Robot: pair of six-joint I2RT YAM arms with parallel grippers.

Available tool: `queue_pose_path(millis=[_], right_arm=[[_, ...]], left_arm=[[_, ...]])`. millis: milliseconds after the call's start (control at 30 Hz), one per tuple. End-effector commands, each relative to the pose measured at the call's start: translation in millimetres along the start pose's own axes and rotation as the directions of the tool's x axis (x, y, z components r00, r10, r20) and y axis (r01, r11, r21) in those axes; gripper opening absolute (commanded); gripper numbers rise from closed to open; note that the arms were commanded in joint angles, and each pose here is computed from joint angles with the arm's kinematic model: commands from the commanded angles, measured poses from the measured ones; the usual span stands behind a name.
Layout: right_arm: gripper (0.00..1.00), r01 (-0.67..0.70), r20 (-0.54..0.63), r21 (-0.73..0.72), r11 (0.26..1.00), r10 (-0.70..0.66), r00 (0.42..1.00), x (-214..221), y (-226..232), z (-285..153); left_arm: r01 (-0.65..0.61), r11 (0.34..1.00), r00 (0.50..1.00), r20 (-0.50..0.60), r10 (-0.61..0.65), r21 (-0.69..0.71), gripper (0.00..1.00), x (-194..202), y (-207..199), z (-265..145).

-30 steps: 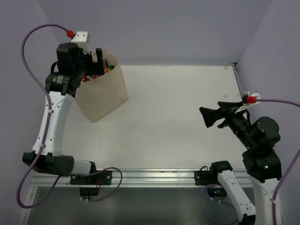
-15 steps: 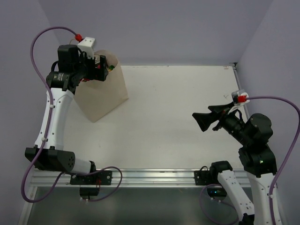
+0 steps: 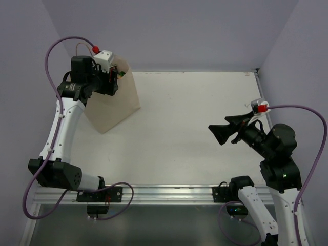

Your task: Take the snacks out of the paper bag

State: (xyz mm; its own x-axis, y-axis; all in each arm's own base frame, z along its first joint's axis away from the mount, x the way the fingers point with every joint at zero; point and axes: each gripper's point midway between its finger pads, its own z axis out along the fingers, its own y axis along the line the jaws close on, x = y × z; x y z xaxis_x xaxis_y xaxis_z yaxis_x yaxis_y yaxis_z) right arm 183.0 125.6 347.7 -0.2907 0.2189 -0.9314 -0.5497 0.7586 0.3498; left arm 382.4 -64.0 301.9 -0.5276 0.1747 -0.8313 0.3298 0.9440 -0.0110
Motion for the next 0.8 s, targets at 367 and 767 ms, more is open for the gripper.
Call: queue_pose_path(millis=[367,767], right_arm=[[0.99,0.023,0.046,-0.007,1.000,-0.023,0.999,-7.4,5.2,-6.4],[0.99,0.031,0.063,0.017,0.999,-0.033,0.997,-8.6,3.5,-11.7]], left_arm=[[-0.033,0.958,0.999,0.039,0.022,0.286,0.00,-13.7,-114.4,9.0],[0.063,0.899,0.998,-0.003,-0.068,0.433,0.00,-5.0,-239.4,-20.9]])
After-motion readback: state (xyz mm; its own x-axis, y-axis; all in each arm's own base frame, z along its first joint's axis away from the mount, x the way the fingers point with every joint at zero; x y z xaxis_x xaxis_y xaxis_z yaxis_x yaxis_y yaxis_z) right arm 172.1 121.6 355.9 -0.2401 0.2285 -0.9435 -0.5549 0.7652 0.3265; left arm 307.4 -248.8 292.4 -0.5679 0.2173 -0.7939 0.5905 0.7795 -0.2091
